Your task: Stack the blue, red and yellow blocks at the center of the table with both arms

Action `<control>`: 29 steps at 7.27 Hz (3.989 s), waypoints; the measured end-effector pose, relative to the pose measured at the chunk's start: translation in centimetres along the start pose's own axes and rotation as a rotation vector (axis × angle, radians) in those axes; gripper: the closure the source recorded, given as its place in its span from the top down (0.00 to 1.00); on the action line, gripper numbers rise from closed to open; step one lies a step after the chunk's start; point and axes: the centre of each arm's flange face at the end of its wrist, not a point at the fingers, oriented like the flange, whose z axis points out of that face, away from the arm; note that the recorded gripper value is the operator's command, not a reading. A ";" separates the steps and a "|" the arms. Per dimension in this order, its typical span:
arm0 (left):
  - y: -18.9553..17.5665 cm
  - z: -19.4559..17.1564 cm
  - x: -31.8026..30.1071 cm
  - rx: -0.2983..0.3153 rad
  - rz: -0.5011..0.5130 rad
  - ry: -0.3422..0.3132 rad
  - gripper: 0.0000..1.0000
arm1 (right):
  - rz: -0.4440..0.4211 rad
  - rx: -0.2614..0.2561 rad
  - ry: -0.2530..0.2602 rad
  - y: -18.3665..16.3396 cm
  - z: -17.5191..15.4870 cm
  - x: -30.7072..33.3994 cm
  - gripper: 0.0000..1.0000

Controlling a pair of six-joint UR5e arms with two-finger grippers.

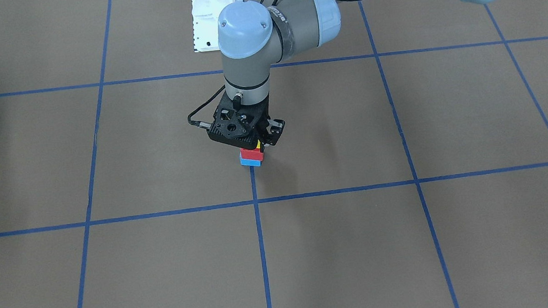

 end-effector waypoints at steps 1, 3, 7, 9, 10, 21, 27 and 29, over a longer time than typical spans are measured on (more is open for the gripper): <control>0.0 -0.1 0.1 0.003 -0.013 0.002 1.00 | 0.001 -0.001 0.000 0.0 0.1 0.0 1.00; -0.4 -0.9 -0.1 0.020 -0.027 0.012 1.00 | 0.001 -0.002 0.000 0.0 0.1 0.1 1.00; 2.2 -9.6 -12.1 -0.011 0.078 -0.025 1.00 | 0.005 -0.016 0.007 0.7 0.7 0.7 1.00; 6.7 -14.9 -27.0 -0.041 0.218 -0.063 1.00 | 0.006 -0.027 0.010 1.1 1.3 1.2 1.00; 8.9 -17.1 -35.6 -0.060 0.268 -0.068 1.00 | 0.007 -0.030 0.010 1.2 1.4 1.4 1.00; 39.3 -17.6 -74.6 -0.097 -0.315 -0.149 1.00 | 0.048 -0.108 0.021 7.1 -0.8 7.6 1.00; 38.0 -18.6 -73.2 -0.052 -0.367 -0.158 1.00 | 0.038 -0.096 0.025 6.2 -1.2 7.3 1.00; 38.1 -18.4 -73.3 -0.054 -0.367 -0.158 1.00 | 0.040 -0.098 0.024 6.3 -1.1 7.4 1.00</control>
